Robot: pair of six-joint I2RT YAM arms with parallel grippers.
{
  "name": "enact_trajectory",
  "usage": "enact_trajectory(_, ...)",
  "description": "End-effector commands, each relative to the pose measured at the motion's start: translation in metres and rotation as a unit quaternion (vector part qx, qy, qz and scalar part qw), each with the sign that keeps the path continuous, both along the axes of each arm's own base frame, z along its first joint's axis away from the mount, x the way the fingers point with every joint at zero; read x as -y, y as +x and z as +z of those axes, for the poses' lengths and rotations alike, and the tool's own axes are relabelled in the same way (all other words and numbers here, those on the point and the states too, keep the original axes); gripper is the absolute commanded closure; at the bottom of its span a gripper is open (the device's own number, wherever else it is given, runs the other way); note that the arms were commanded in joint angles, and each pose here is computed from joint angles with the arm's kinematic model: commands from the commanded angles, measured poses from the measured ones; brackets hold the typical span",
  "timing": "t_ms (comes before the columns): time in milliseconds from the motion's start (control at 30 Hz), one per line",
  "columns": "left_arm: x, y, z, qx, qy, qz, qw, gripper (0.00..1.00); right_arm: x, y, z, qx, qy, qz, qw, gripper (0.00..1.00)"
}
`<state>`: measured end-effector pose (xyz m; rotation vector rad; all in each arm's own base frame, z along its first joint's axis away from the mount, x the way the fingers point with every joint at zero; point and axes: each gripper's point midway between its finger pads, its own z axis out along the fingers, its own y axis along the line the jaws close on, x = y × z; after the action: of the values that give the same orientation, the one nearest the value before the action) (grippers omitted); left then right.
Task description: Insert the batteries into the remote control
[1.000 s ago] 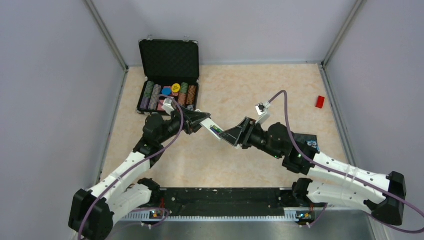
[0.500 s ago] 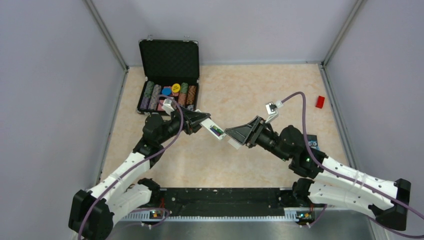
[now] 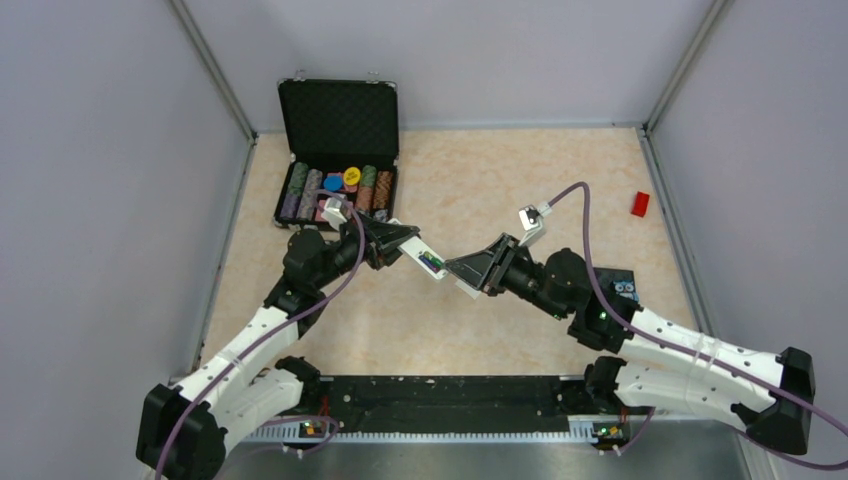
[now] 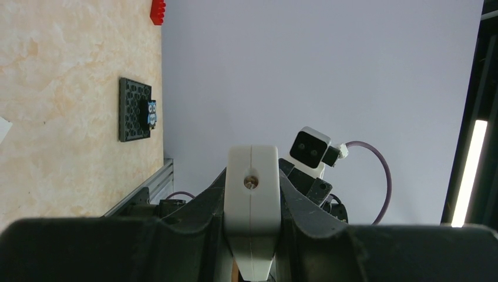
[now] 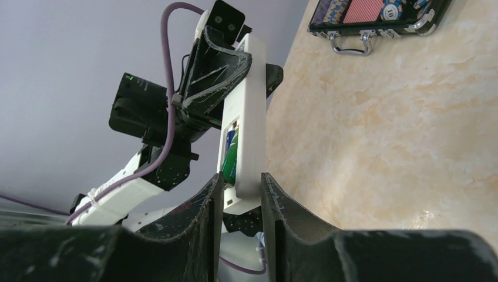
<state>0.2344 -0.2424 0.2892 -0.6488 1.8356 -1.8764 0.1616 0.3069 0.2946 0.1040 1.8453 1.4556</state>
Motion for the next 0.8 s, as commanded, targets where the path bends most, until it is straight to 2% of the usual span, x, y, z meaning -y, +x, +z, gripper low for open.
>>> enact_trajectory(0,-0.002,-0.006,0.029,0.042,-0.027,-0.001,0.999,1.00,-0.006,-0.002,0.013,0.008,0.016,0.008,1.000,0.71)
enact_trajectory(767,-0.003,-0.010,0.026,0.056,-0.020,-0.004,0.998,1.00,-0.018,0.008,-0.025,-0.052,-0.053,-0.004,0.997,0.73)
